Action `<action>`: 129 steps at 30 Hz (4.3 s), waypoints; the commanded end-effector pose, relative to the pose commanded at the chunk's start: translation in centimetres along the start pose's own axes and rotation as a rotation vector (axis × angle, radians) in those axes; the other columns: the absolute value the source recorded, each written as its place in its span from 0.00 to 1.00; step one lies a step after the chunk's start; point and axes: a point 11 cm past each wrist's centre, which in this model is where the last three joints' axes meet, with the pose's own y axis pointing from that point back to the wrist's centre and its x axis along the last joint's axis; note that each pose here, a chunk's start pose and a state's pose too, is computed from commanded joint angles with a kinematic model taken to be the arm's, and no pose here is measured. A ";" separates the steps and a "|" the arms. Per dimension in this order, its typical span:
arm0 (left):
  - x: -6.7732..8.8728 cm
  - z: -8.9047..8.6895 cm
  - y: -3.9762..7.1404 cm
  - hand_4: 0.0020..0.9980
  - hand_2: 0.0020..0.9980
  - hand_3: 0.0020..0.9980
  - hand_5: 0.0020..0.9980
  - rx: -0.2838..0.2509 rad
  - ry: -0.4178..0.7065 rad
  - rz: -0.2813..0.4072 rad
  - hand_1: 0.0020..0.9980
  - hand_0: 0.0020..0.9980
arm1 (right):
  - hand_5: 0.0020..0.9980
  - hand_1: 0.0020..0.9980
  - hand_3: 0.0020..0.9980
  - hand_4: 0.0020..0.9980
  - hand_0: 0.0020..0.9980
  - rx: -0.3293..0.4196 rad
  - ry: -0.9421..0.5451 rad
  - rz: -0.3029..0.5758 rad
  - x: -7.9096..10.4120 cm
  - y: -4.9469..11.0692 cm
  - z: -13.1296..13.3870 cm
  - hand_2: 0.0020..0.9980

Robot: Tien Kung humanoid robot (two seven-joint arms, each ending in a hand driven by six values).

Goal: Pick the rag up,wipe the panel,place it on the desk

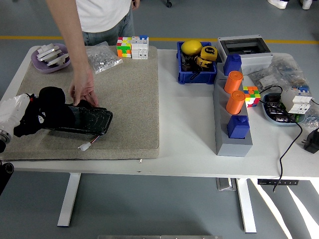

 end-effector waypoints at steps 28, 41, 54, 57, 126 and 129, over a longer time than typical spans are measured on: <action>-4.6 11.0 1.7 0.05 0.51 0.45 0.00 -0.274 -0.030 -0.127 0.28 0.29 | 0.53 0.64 0.63 1.00 0.73 -0.003 0.003 0.007 0.4 0.0 0.1 0.68; -5.0 13.0 1.8 0.05 0.51 0.45 0.00 -0.314 -0.015 -0.125 0.28 0.29 | 0.53 0.64 0.63 1.00 0.73 0.000 0.001 0.004 0.2 0.0 0.0 0.68; -4.3 8.2 1.1 0.05 0.51 0.45 0.00 -0.202 -0.023 -0.108 0.28 0.29 | 0.53 0.64 0.63 1.00 0.73 -0.002 0.000 0.004 0.2 0.0 0.0 0.68; -3.8 7.1 0.9 0.05 0.51 0.45 0.00 -0.176 -0.026 -0.098 0.28 0.29 | 0.53 0.64 0.63 1.00 0.73 -0.001 0.000 0.003 0.2 0.0 0.0 0.68; 0.1 -9.9 0.1 1.00 0.82 0.82 0.25 0.176 0.126 0.006 0.84 0.76 | 0.53 0.64 0.64 1.00 0.73 -0.002 0.002 -0.003 0.0 0.0 0.0 0.68; 0.4 -9.6 0.0 1.00 0.82 0.82 0.25 0.170 0.126 0.002 0.84 0.76 | 0.53 0.64 0.64 1.00 0.73 -0.003 -0.001 -0.003 -0.1 0.0 0.0 0.68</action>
